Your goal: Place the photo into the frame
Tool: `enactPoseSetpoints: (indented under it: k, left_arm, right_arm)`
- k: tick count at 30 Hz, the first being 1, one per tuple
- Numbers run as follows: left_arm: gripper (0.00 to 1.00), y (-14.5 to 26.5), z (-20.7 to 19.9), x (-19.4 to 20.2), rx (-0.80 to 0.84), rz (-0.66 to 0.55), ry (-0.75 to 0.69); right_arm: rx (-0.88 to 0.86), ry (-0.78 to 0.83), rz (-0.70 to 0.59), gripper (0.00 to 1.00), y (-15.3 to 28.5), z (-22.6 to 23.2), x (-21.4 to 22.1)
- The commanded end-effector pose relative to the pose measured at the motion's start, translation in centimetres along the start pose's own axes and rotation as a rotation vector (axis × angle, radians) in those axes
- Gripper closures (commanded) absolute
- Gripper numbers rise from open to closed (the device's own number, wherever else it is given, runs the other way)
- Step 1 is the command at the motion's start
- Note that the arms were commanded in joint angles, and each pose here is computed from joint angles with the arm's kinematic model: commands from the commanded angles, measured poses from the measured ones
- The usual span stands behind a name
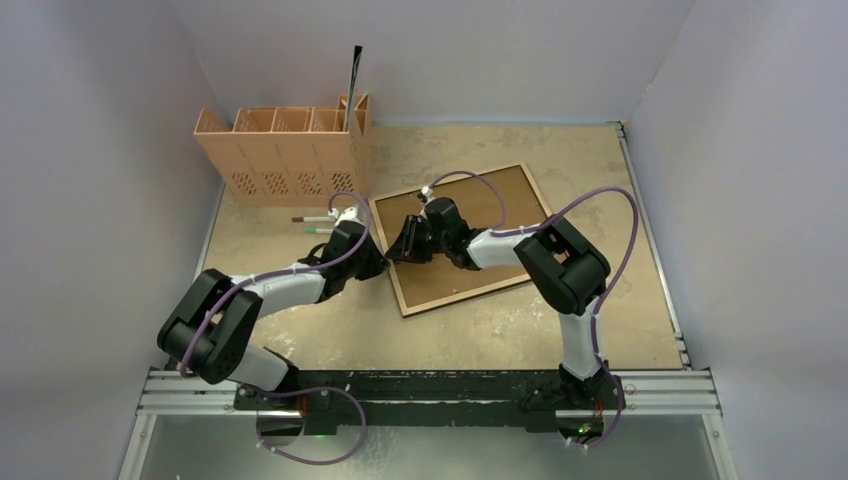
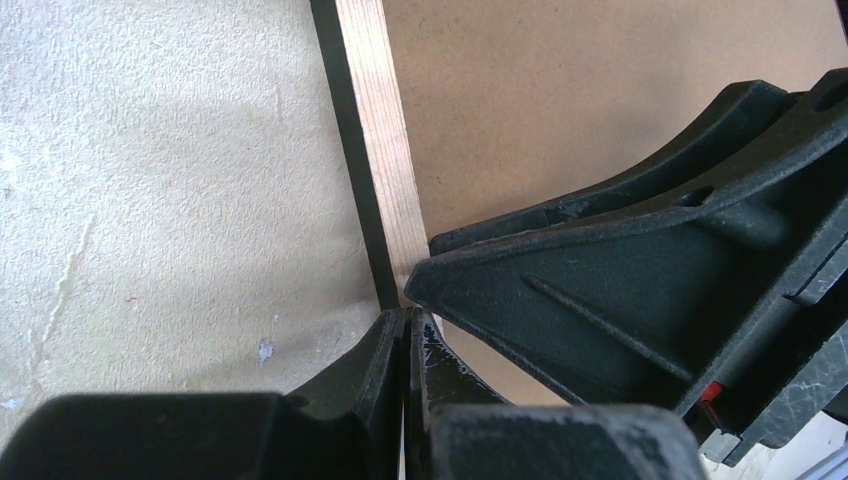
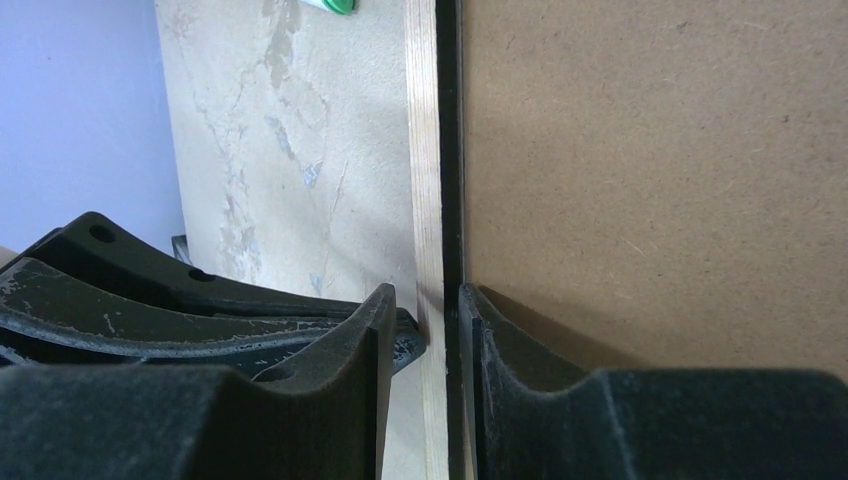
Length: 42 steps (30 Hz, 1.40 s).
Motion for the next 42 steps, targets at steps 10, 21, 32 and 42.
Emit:
enactPoseSetpoints:
  k: [10,21,32,42]
  left_arm:
    - [0.99,0.3,0.2,-1.1,-0.015,-0.043,-0.017]
    - [0.99,1.4,0.4,-1.7,-0.022,-0.083,-0.015]
    - [0.78,2.4,-0.4,-3.4,0.003,-0.144,-0.027]
    - [0.4,0.4,-7.9,-13.8,0.003,-0.33,-0.372]
  right_arm:
    - [0.052,-0.018,0.085,0.67,1.1,-0.8,2.1]
    - [-0.003,-0.001,0.058,0.64,2.7,2.0,1.1]
    - [0.169,0.011,-0.215,0.55,10.1,1.9,-4.4]
    - [0.369,-0.083,-0.276,0.48,19.7,-6.1,-1.6]
Point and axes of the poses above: each gripper's point midway between its finger pads, its own y axis back along the fingers, its own z axis along the line the jaws close on, x = y × z, the point moved 1 cm from there along y, back along the fingers, and after that the axes turned 6 degrees about -y, right-handed, at the moved point
